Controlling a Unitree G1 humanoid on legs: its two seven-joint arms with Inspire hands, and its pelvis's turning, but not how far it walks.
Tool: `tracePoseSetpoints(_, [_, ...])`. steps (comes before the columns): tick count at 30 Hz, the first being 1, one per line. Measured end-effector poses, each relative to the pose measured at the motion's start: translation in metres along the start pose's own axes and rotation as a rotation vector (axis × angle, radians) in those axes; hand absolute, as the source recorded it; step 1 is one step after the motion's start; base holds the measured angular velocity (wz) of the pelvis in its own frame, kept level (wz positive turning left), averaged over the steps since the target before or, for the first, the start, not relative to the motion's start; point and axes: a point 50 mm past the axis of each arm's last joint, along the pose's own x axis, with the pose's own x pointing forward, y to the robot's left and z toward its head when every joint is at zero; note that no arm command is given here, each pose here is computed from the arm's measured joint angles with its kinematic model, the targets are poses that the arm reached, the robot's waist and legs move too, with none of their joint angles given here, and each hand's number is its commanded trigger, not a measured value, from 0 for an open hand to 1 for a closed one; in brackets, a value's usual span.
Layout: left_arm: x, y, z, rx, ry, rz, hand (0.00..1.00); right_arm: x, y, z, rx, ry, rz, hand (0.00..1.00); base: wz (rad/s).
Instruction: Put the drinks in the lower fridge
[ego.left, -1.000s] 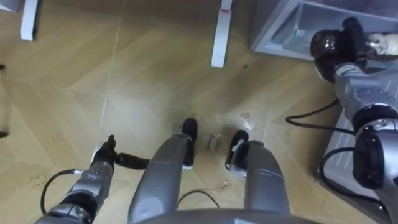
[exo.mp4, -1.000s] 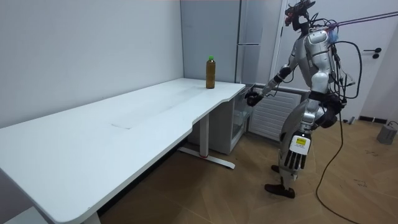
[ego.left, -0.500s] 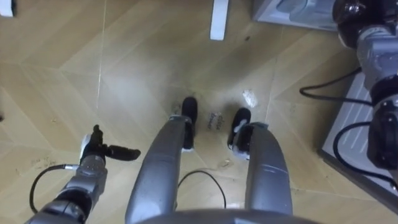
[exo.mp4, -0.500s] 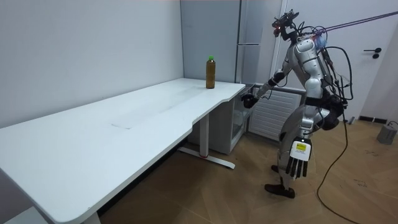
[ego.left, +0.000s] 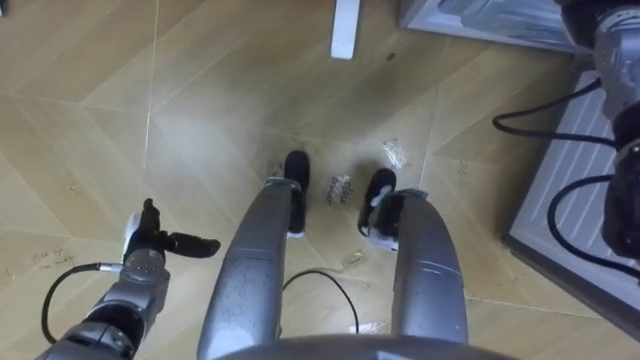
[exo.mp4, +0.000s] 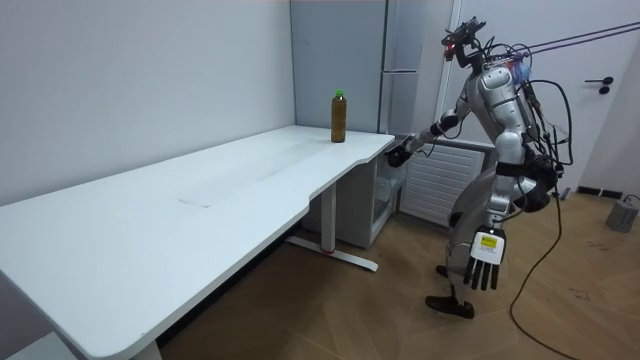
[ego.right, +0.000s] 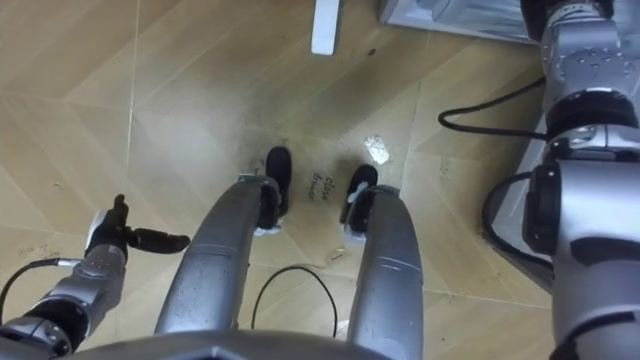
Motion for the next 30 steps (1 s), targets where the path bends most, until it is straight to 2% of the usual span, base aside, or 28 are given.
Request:
tracePoseSetpoints(6, [-0.001, 0.001, -0.005, 0.003, 0.012, 0.001, 0.00, 0.000, -0.001, 0.000, 0.002, 0.000, -0.019, 1.00, 0.00])
tracePoseSetpoints(7, [-0.001, 0.001, -0.006, 0.005, 0.015, 0.001, 0.00, 0.000, -0.001, 0.000, 0.002, 0.000, -0.023, 0.42, 0.00])
tracePoseSetpoints(8, [-0.001, 0.001, -0.007, 0.005, 0.016, 0.002, 0.00, 0.000, -0.001, 0.000, 0.002, 0.000, -0.025, 0.00, 0.00])
tracePoseSetpoints(30, [-0.005, 0.001, -0.021, 0.069, 0.031, -0.016, 0.00, 0.000, -0.003, 0.001, 0.017, -0.009, -0.048, 0.00, 0.00])
